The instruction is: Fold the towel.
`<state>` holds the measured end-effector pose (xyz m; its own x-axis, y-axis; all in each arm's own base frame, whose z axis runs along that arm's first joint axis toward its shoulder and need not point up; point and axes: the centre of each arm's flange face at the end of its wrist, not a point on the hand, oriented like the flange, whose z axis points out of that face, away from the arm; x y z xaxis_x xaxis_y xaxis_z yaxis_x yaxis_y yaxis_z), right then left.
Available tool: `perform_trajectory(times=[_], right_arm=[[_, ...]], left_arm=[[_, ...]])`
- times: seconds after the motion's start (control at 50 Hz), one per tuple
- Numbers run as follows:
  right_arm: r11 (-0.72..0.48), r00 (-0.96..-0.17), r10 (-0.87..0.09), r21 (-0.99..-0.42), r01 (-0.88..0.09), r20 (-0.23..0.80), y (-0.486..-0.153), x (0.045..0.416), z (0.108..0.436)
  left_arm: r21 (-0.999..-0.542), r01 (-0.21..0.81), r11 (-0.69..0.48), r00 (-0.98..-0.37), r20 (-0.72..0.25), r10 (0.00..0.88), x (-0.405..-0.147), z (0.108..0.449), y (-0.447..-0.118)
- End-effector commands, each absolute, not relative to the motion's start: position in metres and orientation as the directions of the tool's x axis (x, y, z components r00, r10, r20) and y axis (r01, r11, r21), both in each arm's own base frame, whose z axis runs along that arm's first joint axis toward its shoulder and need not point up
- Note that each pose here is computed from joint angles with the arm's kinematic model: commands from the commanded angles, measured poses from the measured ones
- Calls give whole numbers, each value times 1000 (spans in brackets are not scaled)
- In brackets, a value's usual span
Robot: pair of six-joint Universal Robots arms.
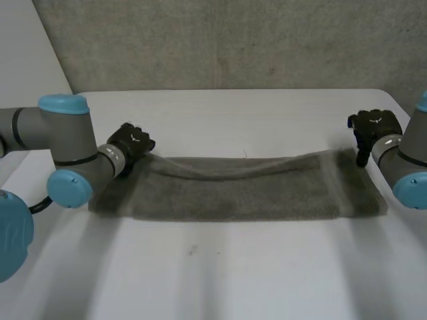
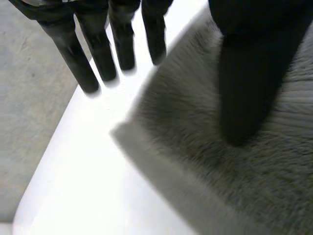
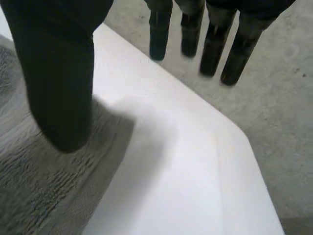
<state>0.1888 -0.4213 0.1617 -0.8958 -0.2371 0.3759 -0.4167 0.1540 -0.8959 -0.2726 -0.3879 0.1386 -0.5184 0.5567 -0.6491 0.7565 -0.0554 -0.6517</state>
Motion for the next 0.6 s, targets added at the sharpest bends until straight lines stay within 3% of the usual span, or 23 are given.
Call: perform_trajectory(times=[0.02, 0.12, 0.22, 0.3, 0.4, 0.48, 0.6], right_arm=[[93, -909, -175, -912, -398, 379, -429, 189, 188], [42, -916, -147, -923, -383, 373, -425, 187, 216], [0, -931, -133, -939, -344, 341, -405, 182, 252], [27, -927, -147, -935, -353, 346, -386, 180, 258], [154, -916, -220, -915, -373, 336, -353, 177, 243], [279, -902, -305, -877, -392, 306, -328, 166, 206], [285, -877, -383, -866, -411, 290, -309, 161, 175]], left_arm=[[-633, 774, -12, -557, -689, 463, -267, 153, -396], [-666, 745, -46, -583, -683, 440, -275, 177, -390], [-751, 659, -44, -677, -617, 400, -271, 219, -379], [-790, 613, -26, -719, -571, 396, -265, 234, -368], [-832, 554, 34, -768, -495, 407, -252, 242, -345], [-840, 532, 102, -786, -446, 429, -242, 233, -322], [-839, 528, 132, -767, -404, 498, -240, 219, -300]])
